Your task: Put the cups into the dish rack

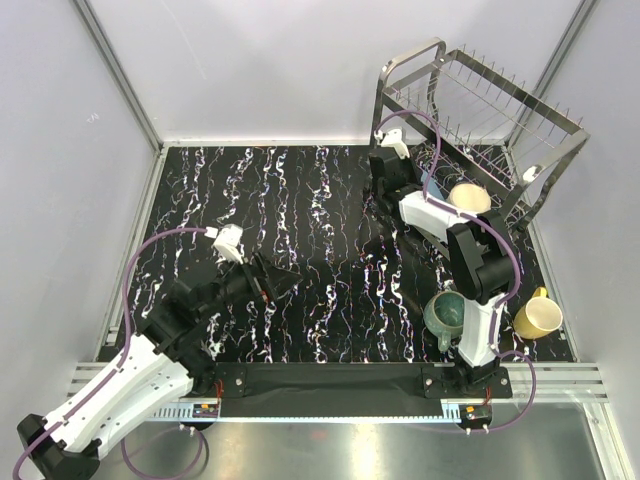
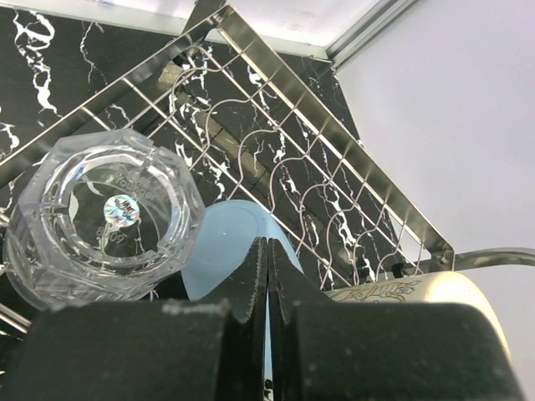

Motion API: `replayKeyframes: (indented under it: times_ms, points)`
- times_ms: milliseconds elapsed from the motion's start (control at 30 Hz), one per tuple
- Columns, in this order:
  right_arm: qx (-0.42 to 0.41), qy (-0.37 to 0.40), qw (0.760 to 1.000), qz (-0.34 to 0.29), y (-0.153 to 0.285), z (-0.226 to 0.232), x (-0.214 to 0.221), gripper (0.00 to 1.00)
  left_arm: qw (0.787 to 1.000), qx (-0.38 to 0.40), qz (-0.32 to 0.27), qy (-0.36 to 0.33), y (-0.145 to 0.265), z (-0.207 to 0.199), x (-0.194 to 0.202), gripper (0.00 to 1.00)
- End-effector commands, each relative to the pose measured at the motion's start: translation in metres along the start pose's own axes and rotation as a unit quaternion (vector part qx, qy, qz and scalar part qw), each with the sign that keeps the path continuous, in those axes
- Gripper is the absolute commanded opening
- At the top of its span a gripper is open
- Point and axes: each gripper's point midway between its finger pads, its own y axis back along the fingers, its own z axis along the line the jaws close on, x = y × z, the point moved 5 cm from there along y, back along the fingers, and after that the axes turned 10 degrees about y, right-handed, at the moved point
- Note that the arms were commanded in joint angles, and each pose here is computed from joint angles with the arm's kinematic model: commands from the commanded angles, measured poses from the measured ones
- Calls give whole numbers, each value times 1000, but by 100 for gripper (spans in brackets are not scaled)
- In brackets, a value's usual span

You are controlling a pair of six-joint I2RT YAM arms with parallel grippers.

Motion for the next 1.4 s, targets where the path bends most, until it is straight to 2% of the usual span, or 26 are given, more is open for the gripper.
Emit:
replayKeyframes:
  times_ms: [0, 400, 1167, 1367]
  points:
    - [-5, -21, 1000, -4, -4, 6, -2, 0, 999, 30, -6, -10, 2, -9, -3, 96]
    - [-5, -17, 1000, 9, -6, 11, 4, 0, 999, 30, -4, -12, 1, -9, -4, 96]
    - [5, -47, 998, 44, 25, -23, 33, 0, 999, 48, 2, -6, 0, -15, -3, 96]
    - [8, -56, 998, 27, 31, -33, 20, 0, 999, 52, 4, -5, -1, -17, -4, 96]
